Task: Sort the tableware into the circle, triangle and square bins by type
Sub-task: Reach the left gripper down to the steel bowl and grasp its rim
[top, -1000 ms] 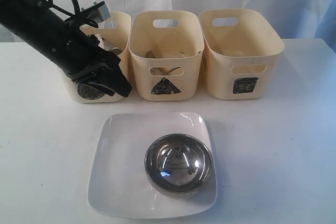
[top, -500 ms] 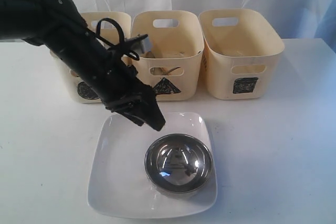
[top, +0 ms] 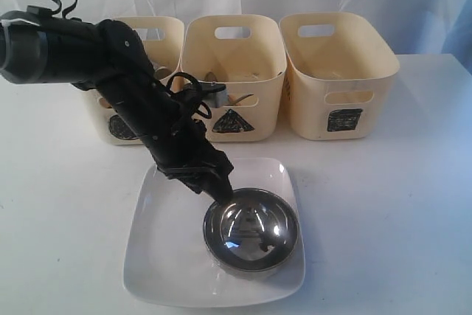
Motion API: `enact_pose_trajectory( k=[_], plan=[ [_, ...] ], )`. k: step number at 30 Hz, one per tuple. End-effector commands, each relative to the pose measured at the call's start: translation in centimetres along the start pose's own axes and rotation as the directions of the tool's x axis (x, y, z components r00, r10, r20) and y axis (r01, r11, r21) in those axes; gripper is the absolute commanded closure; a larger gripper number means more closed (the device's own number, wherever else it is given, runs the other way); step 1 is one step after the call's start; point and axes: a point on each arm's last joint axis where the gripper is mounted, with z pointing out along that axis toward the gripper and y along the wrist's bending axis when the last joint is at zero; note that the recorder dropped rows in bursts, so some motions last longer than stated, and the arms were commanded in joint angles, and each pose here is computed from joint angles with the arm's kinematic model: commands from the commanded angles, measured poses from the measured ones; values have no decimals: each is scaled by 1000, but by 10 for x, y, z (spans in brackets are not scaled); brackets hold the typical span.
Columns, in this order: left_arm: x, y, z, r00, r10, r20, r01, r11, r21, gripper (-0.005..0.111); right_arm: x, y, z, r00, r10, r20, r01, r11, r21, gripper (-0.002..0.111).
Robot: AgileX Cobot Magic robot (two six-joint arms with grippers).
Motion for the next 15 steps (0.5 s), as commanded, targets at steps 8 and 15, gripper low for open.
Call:
enact_pose_trajectory(
  k=[8,15],
  plan=[
    [9,-11,32,988,3,-153,7,997,70,51,1,-1,0,1000,-7,7,7,1000,10,108],
    [9,-12,33,988,-6,-154,18,997,77,107,1,-1,0,1000,-7,7,7,1000,10,108]
  ],
)
